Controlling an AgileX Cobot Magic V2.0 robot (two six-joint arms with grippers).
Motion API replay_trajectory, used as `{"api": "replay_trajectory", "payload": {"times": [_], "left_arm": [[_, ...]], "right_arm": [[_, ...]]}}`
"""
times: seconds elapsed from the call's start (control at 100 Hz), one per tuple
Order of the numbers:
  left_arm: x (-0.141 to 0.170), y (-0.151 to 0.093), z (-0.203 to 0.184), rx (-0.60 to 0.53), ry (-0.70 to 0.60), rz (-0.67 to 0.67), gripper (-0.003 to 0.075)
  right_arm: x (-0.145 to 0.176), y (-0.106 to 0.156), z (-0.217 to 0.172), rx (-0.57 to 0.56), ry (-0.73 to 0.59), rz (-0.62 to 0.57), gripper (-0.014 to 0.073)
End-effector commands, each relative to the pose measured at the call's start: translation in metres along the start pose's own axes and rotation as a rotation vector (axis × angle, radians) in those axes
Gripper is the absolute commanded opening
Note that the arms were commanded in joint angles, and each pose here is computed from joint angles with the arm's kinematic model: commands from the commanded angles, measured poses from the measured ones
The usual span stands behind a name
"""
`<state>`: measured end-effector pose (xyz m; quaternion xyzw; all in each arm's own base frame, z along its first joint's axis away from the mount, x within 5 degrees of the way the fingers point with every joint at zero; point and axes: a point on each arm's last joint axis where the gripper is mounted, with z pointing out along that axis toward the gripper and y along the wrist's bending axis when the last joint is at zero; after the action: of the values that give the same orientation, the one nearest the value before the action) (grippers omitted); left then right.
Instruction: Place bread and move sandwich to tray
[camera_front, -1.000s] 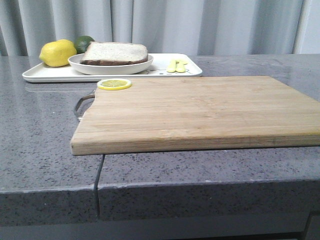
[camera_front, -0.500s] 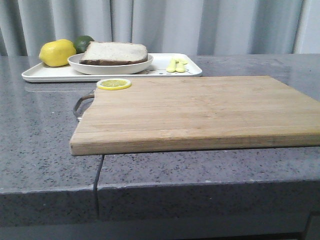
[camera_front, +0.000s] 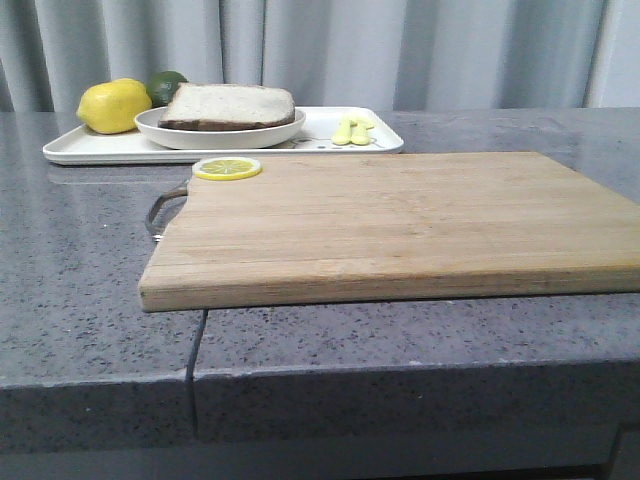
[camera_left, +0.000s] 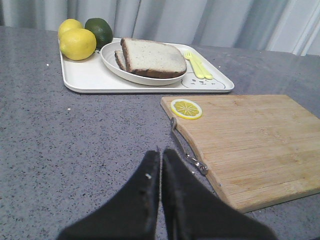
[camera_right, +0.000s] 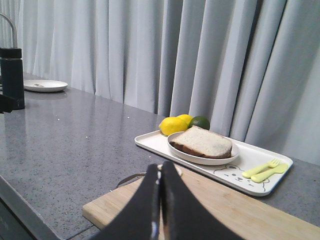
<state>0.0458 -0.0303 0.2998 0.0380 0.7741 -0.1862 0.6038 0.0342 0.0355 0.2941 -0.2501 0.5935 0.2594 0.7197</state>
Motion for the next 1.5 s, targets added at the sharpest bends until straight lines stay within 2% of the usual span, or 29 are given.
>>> {"api": "replay_trajectory", "payload": {"times": [0.0,0.12,0.27,0.43,0.64,0.84,1.12,1.49], "left_arm": [[-0.012,-0.001,-0.002,-0.005,-0.075,-0.006,-0.002],[-0.012,0.007,-0.001,-0.082,-0.126,0.053,-0.002],[-0.001,0.02,0.002,-0.167,-0.275,0.06,-0.002],[0.018,0.033,0.0,-0.268,-0.392,0.18,-0.002],[0.045,0.043,0.003,-0.296,-0.481,0.202,-0.0019],[0.074,0.052,0.013,-0.308,-0.417,0.164,-0.0019],[0.101,0.059,0.019,-0.366,-0.108,0.071,-0.0019],[0.102,0.059,0.019,-0.366,-0.104,0.07,-0.002]], "right_arm": [[-0.013,-0.005,0.0,0.051,-0.074,-0.003,-0.0061],[-0.013,-0.005,0.0,0.051,-0.074,-0.003,-0.0061],[-0.013,-0.005,0.0,0.051,-0.074,-0.003,-0.0061],[-0.013,-0.005,0.0,0.051,-0.074,-0.003,-0.0061],[-0.013,-0.005,0.0,0.051,-0.074,-0.003,-0.0061],[-0.013,-0.005,0.0,0.051,-0.073,-0.003,-0.0061],[-0.013,-0.005,0.0,0.051,-0.074,-0.003,-0.0061],[-0.013,-0.005,0.0,0.051,-0.074,-0.003,-0.0061]]}}
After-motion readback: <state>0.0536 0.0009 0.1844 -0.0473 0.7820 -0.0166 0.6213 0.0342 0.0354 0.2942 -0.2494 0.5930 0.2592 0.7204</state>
